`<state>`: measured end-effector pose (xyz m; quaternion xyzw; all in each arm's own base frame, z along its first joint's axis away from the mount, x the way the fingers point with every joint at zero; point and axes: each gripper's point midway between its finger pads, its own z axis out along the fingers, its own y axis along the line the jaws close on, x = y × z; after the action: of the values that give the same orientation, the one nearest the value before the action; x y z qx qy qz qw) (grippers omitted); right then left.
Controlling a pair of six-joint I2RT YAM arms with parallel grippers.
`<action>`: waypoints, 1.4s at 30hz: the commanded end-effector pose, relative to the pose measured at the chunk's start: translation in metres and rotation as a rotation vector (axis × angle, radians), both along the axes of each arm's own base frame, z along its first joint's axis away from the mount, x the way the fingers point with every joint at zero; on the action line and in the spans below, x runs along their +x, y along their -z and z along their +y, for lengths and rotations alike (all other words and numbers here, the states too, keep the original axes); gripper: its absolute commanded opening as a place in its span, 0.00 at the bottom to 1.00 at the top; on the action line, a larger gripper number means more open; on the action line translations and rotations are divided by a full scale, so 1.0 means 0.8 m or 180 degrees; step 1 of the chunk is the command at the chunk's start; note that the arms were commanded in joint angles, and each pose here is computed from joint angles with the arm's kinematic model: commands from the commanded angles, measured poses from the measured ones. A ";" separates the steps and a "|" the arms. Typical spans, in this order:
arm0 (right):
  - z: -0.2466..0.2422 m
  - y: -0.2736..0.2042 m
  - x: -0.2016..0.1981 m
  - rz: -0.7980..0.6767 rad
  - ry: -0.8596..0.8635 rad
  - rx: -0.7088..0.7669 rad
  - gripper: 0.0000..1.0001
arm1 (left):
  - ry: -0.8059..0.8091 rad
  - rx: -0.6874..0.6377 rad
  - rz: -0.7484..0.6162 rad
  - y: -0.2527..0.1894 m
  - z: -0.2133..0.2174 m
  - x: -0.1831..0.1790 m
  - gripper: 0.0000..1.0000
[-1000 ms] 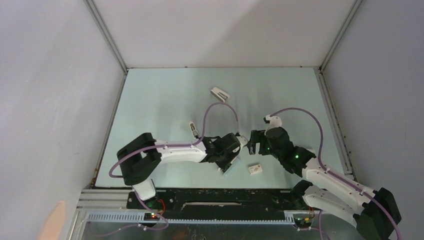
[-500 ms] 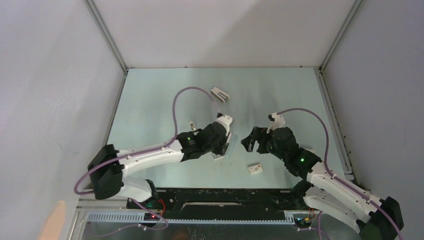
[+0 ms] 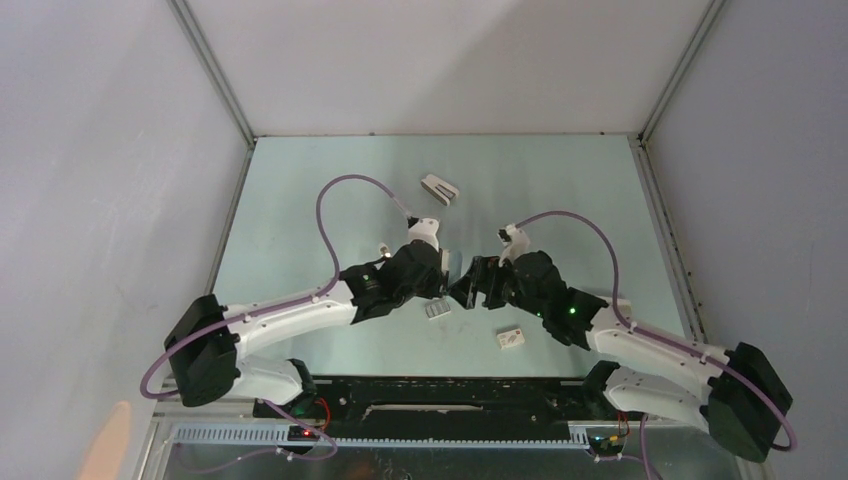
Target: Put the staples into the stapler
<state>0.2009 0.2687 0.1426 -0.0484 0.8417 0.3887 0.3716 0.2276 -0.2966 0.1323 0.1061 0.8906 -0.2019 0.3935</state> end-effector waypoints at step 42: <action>-0.045 -0.095 0.071 -0.0193 -0.0785 -0.0095 0.00 | 0.0942 0.1146 -0.1247 0.003 0.047 -0.026 0.00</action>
<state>0.2568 0.2342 0.2066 -0.1398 0.8332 0.4004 0.3548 0.2090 -0.2577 0.1153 0.2941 0.8292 -0.0847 0.4678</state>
